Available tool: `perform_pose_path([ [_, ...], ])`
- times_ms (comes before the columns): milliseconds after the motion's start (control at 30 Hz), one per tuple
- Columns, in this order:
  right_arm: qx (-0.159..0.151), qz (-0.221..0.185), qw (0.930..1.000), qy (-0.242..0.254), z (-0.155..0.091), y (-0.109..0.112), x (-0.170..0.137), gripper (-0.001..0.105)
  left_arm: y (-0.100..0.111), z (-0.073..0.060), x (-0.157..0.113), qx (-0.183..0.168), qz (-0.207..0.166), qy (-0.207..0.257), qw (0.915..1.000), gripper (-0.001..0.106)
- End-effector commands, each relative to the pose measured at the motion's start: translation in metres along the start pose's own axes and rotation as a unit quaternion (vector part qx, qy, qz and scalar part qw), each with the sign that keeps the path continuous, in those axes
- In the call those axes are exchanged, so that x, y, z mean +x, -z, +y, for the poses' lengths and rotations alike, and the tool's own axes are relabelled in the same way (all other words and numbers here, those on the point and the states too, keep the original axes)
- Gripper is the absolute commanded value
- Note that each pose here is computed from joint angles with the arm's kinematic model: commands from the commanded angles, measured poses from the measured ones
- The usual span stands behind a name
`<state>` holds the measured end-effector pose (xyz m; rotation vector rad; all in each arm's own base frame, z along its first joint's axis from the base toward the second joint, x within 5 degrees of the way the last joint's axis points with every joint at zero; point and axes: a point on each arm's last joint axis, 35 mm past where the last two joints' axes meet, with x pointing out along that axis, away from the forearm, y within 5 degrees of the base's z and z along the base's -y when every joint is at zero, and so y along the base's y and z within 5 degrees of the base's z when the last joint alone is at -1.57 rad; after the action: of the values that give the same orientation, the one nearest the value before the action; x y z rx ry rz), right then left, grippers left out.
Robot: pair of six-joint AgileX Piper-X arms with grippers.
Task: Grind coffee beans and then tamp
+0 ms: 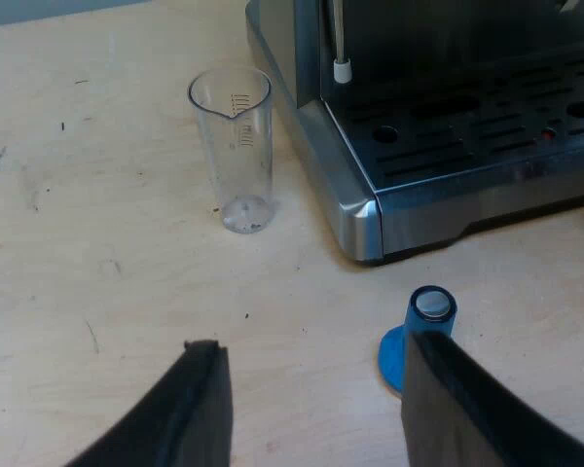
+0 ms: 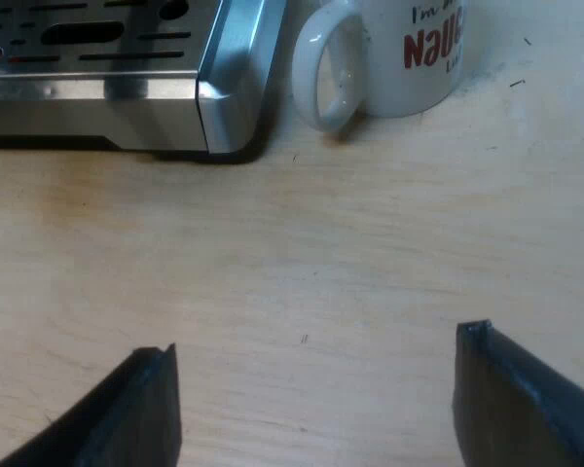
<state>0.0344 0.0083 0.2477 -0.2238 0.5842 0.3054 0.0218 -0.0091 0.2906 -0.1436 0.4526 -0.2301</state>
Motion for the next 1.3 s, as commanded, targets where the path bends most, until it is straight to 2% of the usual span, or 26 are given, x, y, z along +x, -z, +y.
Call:
perform_pose_path([
  [33, 0.001, -0.004, 1.0, 0.0, 0.0, -0.002, -0.001, 0.062, -0.003, 0.0, 0.002, -0.004, -0.003, 0.001, 1.0, 0.043],
  [267, 0.014, -0.003, 0.9998, 0.013, -0.001, -0.002, -0.001, 0.062, -0.003, 0.0, 0.002, -0.02, -0.002, 0.001, 0.9998, 0.046],
  [467, 0.017, -0.005, 0.9998, 0.014, -0.002, -0.009, -0.009, 0.062, -0.002, 0.0, 0.002, -0.032, 0.0, 0.001, 0.9995, 0.057],
  [767, 0.019, 0.028, 0.9994, 0.0, -0.008, -0.037, -0.013, 0.062, -0.004, -0.001, 0.0, -0.032, -0.003, 0.004, 0.9995, 0.057],
  [967, 0.003, 0.052, 0.9983, -0.029, -0.01, -0.053, -0.006, 0.062, -0.006, -0.002, -0.003, -0.036, -0.008, 0.009, 0.9993, 0.057],
  [1233, -0.023, 0.067, 0.995, -0.071, -0.008, -0.08, -0.002, 0.062, -0.011, -0.007, -0.01, -0.036, -0.016, 0.048, 0.9981, 0.057],
  [1300, -0.027, 0.068, 0.9942, -0.078, -0.007, -0.083, -0.001, 0.062, -0.014, -0.007, -0.007, -0.041, -0.006, 0.055, 0.9976, 0.057],
])
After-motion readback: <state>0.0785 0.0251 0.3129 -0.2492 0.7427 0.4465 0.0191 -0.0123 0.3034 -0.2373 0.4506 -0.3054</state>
